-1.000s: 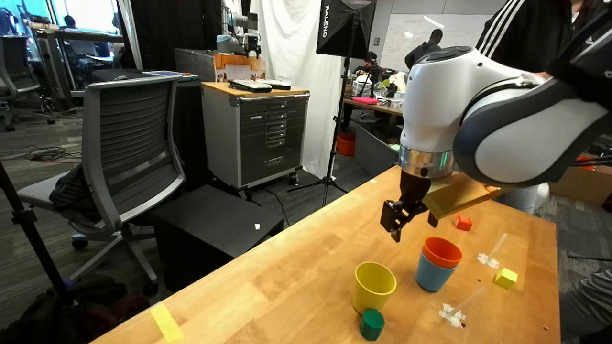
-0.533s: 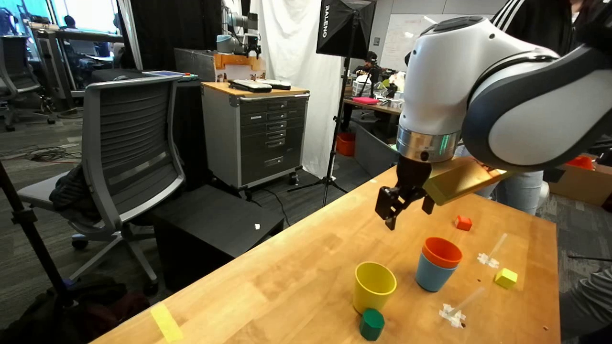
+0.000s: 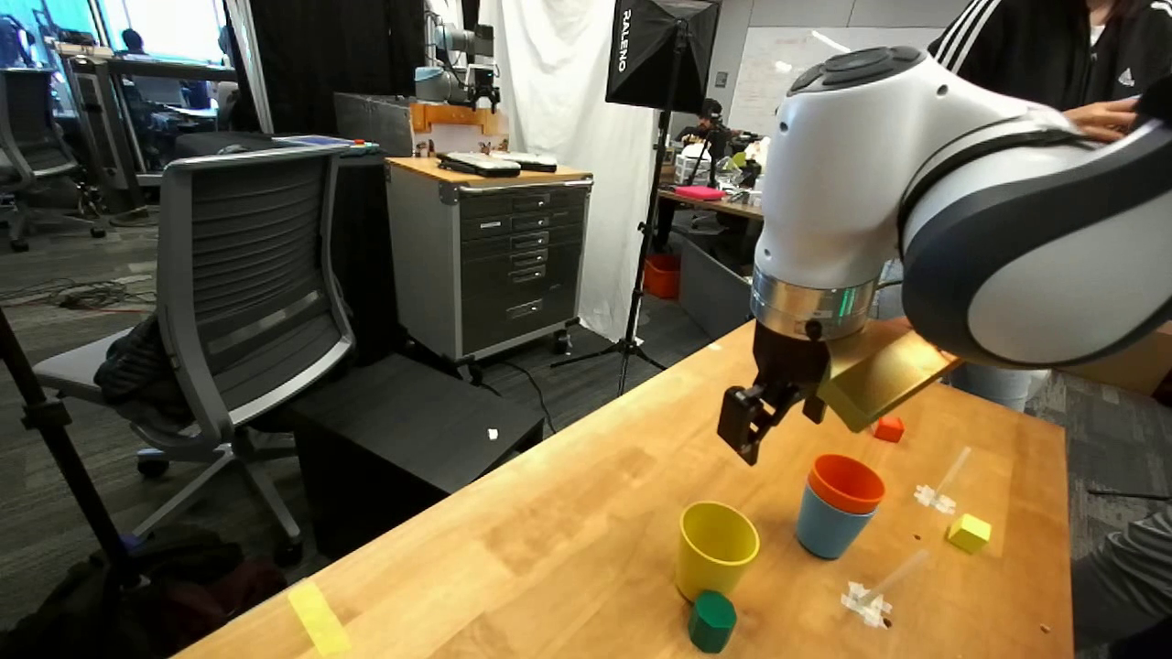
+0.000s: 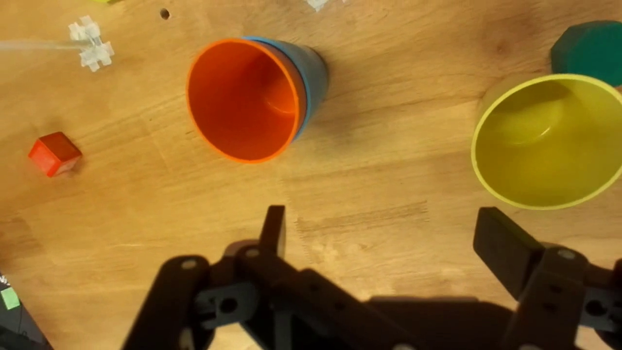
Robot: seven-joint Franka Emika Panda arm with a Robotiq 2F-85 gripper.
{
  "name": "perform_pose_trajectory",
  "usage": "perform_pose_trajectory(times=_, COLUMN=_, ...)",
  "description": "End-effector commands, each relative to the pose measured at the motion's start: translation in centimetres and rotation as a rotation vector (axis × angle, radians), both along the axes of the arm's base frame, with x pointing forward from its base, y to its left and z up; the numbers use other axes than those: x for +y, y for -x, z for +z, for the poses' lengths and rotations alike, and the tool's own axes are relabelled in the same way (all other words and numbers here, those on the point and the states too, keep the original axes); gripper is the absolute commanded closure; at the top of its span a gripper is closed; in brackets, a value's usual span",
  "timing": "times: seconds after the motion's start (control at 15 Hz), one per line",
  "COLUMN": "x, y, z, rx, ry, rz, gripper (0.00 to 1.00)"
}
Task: Stack the cups
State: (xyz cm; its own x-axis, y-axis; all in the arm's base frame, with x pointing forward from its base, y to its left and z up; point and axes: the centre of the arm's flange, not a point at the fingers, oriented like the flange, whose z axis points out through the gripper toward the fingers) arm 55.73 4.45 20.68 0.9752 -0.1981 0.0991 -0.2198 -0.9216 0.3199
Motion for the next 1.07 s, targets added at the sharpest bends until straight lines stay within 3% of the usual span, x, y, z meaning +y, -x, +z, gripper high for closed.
perform_pose_trajectory(times=0.0, x=1.7, y=1.1, z=-1.3, rx=0.013, ry=0.056, rz=0.044, gripper=0.00)
perform_pose_trajectory(times=0.47, x=3.8, y=2.2, z=-4.7, rx=0.057, ry=0.106, rz=0.120, gripper=0.00)
perform_pose_trajectory(times=1.0, x=6.4, y=2.7, z=-5.5, rx=0.215, ry=0.016, rz=0.277, gripper=0.00)
